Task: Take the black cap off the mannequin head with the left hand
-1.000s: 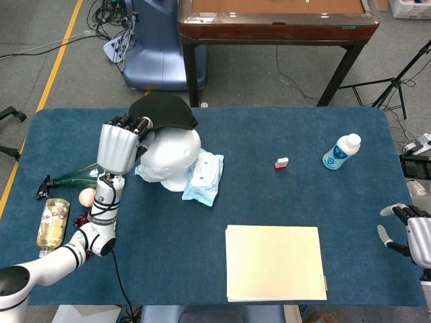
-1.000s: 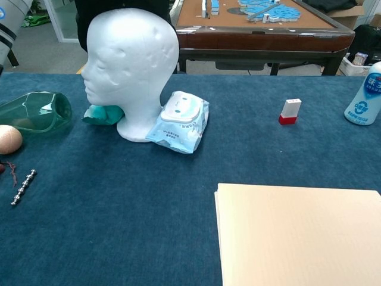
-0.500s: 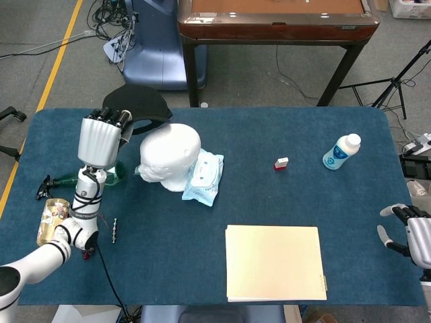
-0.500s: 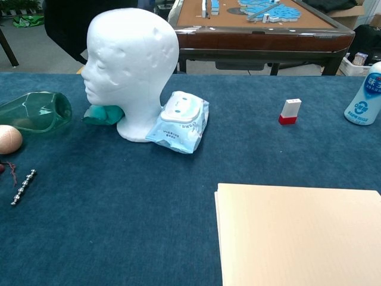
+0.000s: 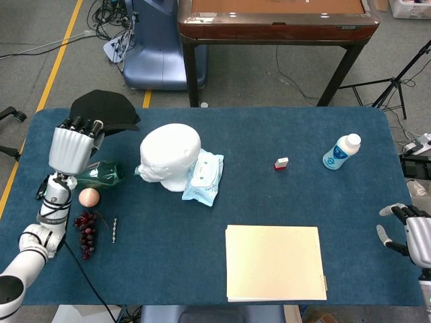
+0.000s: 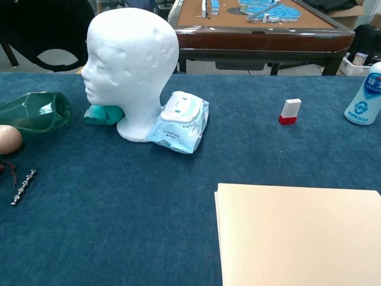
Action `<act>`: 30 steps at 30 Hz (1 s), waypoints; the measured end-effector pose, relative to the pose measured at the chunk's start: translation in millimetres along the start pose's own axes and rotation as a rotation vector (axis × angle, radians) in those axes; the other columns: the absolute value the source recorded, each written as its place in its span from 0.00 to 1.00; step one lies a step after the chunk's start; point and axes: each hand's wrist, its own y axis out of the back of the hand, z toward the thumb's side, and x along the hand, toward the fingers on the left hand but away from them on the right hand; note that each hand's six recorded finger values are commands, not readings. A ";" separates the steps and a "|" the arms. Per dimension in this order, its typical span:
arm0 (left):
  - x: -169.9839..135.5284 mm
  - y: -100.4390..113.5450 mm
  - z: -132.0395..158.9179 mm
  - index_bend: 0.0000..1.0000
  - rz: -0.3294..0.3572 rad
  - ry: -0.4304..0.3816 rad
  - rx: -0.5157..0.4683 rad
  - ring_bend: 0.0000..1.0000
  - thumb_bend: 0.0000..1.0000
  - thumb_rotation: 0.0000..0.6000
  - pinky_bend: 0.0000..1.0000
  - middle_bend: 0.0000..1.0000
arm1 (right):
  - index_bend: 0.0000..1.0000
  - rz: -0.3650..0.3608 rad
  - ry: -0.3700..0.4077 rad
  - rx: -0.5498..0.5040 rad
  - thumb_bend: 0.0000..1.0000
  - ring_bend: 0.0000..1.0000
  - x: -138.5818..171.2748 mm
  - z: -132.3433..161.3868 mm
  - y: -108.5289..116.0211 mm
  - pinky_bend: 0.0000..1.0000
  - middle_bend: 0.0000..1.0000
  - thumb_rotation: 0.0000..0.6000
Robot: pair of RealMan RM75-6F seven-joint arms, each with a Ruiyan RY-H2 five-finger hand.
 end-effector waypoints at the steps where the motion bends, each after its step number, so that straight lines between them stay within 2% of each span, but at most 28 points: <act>1: -8.6 -2.8 -2.3 0.58 -0.015 -0.003 0.002 0.61 0.44 1.00 0.78 0.72 | 0.44 0.000 0.000 0.001 0.35 0.38 -0.1 0.2 -0.3 0.45 0.44 1.00; 5: -35.9 -10.0 -5.6 0.58 -0.058 -0.007 -0.005 0.61 0.44 1.00 0.78 0.72 | 0.44 0.004 0.001 0.005 0.35 0.38 -0.5 1.2 -1.5 0.45 0.44 1.00; 9: -55.7 -10.7 -5.1 0.58 -0.074 -0.015 -0.017 0.61 0.44 1.00 0.78 0.72 | 0.44 0.007 0.001 0.009 0.36 0.38 -0.9 1.9 -2.5 0.45 0.44 1.00; 19: -102.7 -2.6 5.0 0.57 -0.095 -0.069 -0.030 0.61 0.44 1.00 0.78 0.71 | 0.44 0.008 0.004 0.012 0.36 0.38 -0.9 3.3 -3.1 0.45 0.44 1.00; 26: -125.0 1.9 16.0 0.56 -0.123 -0.107 -0.024 0.60 0.44 1.00 0.78 0.70 | 0.44 0.013 0.006 0.017 0.35 0.38 -1.5 5.0 -5.0 0.45 0.44 1.00; 30: -137.5 4.7 22.1 0.51 -0.154 -0.141 -0.032 0.58 0.44 1.00 0.78 0.68 | 0.44 0.013 0.005 0.017 0.36 0.38 -1.6 4.7 -4.9 0.45 0.44 1.00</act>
